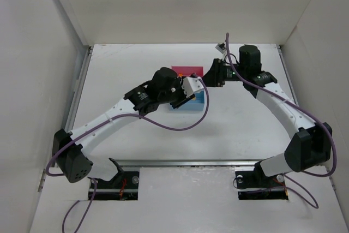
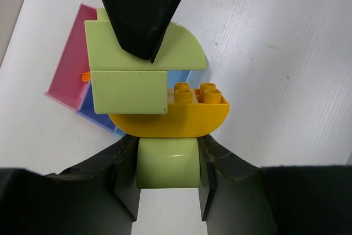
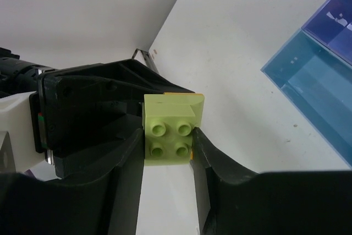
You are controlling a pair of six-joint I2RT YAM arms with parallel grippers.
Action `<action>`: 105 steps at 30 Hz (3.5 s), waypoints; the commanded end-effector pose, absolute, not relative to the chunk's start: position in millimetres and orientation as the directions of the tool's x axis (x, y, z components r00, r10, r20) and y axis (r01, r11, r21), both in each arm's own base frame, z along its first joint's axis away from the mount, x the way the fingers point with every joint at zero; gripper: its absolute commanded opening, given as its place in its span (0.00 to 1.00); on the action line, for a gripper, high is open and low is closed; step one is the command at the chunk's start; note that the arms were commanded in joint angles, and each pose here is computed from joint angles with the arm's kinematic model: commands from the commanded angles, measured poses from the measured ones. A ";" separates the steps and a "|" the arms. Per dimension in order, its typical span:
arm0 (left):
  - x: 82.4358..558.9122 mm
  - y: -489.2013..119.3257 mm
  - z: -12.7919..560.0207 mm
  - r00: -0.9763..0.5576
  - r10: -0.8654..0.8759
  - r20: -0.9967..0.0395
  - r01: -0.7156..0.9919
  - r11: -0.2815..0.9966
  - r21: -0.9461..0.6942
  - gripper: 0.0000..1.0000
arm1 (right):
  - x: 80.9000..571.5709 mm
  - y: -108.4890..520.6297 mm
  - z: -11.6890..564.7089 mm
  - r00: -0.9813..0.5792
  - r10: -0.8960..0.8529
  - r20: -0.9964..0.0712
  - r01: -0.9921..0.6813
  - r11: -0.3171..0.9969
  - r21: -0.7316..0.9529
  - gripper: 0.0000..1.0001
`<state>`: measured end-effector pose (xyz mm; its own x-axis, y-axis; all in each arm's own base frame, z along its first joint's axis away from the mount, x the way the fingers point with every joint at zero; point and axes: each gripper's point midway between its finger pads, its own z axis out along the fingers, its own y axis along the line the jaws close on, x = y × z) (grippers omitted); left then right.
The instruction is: Sort the legos into containers by color
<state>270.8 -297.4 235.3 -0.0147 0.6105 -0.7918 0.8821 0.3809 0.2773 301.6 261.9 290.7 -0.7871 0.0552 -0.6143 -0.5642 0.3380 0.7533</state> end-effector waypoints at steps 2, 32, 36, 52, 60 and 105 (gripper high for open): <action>261.5 -291.1 244.3 -0.008 0.582 -0.813 0.880 0.391 0.271 0.00 | 303.5 246.8 301.9 -0.734 0.076 -0.675 -0.613 0.355 0.706 0.00; 220.0 -236.8 100.6 -0.144 0.731 -0.667 0.922 0.344 0.178 0.00 | 307.0 231.6 274.2 -0.776 0.065 -0.627 -0.543 0.436 0.718 0.00; 241.1 -237.9 127.7 -0.162 0.668 -0.727 0.898 0.404 0.171 0.00 | 304.9 230.0 272.1 -0.775 0.063 -0.629 -0.542 0.446 0.712 0.00; 227.9 -248.2 265.7 0.562 0.247 -0.789 0.785 0.141 0.603 0.00 | 308.8 223.4 274.0 -0.753 0.085 -0.652 -0.533 0.501 0.681 0.00; 255.0 -256.9 259.5 0.480 0.296 -0.826 0.826 0.165 0.539 0.00 | 314.5 224.6 273.7 -0.750 0.080 -0.656 -0.538 0.502 0.677 0.00; 359.7 -289.3 106.8 -0.475 0.538 -0.696 0.853 0.475 -0.215 0.75 | 329.4 199.7 271.0 -0.753 0.116 -0.648 -0.500 0.541 0.677 0.00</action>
